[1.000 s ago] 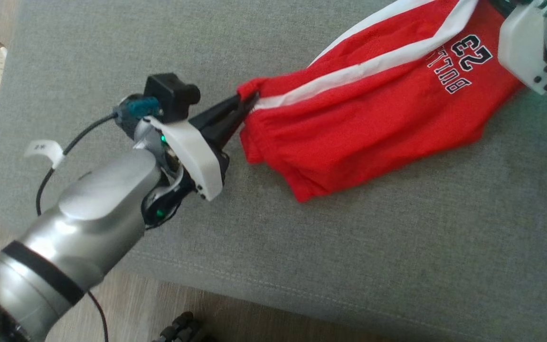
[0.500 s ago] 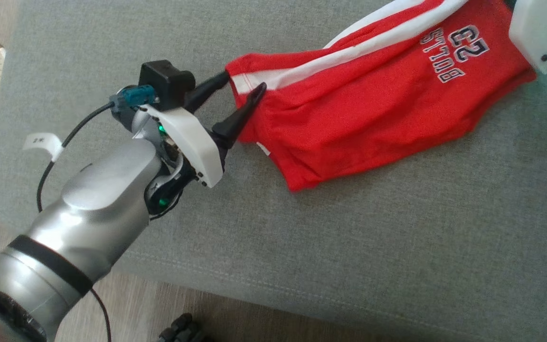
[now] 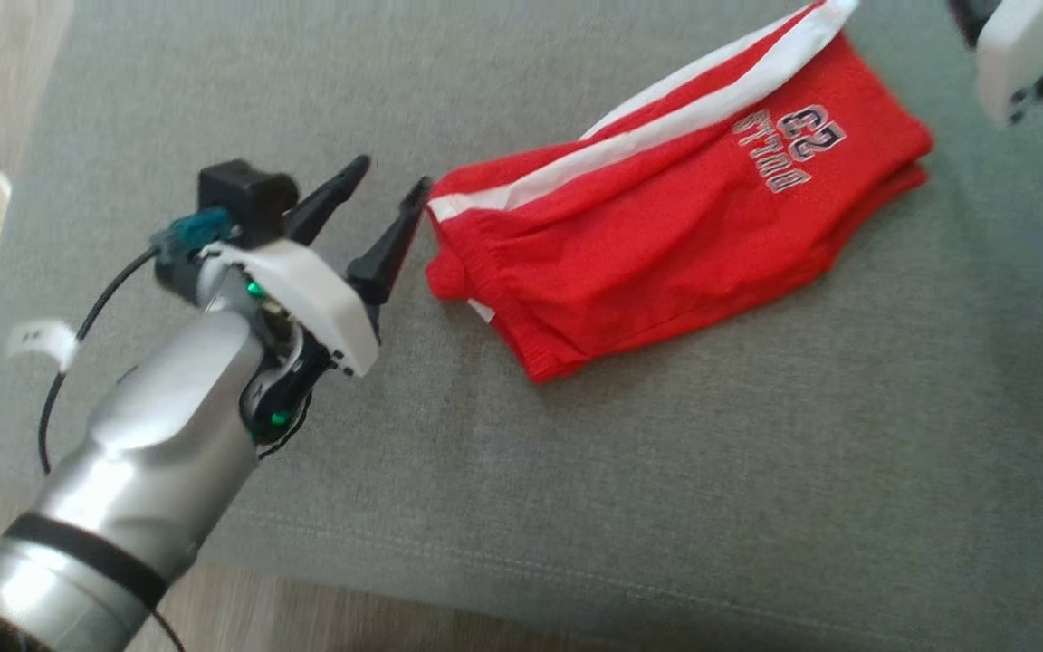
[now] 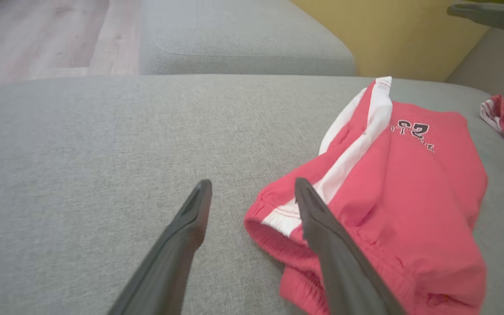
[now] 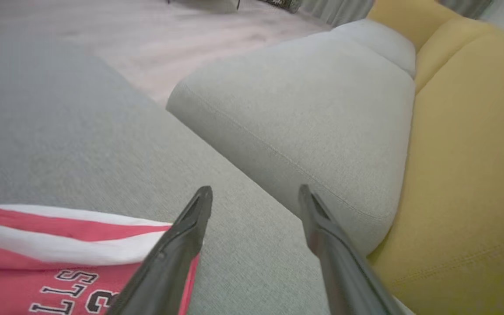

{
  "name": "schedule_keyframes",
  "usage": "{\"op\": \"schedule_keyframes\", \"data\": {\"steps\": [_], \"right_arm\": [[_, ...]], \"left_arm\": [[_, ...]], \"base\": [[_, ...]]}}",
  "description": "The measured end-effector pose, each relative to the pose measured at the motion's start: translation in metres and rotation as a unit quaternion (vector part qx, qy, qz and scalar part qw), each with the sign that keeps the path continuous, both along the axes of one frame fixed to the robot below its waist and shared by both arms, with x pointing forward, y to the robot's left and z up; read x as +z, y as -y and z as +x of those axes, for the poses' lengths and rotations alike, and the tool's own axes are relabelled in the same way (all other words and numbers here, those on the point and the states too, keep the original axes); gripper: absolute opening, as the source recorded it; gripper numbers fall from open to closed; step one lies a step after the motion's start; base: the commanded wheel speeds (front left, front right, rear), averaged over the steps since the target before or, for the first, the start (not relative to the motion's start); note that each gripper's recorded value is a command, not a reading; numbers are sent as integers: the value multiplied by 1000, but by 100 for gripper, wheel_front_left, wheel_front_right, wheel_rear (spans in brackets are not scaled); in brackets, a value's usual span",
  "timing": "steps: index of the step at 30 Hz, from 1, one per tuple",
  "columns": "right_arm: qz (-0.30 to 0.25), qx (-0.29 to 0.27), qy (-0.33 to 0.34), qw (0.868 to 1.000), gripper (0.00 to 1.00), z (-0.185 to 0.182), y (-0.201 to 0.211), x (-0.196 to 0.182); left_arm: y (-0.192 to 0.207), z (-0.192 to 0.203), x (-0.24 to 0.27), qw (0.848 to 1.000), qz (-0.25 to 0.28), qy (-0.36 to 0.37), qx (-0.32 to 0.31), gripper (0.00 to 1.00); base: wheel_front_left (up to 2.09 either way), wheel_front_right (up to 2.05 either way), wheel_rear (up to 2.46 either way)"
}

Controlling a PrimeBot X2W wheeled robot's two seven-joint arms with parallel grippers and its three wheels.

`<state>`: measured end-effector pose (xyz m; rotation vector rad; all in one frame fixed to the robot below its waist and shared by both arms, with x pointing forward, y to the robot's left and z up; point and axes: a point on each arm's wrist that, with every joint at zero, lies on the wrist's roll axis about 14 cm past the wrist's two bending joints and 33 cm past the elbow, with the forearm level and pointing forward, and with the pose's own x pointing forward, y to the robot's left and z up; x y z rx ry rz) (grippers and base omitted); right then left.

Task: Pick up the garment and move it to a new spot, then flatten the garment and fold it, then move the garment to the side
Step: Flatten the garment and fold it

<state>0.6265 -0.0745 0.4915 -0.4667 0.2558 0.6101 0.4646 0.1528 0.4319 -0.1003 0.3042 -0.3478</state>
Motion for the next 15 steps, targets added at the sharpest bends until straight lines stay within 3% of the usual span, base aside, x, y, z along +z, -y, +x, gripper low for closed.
{"op": "schedule_keyframes", "data": {"steps": [6,15], "right_arm": [[94,-29,24,995,100,-37,8,11],[171,-60,51,982,100,-84,25,33]], "left_arm": [[-13,-5,46,994,-37,70,70,100],[-10,-37,71,978,-111,118,129,100]], "base": [[0,0,0],[0,0,0]]}}
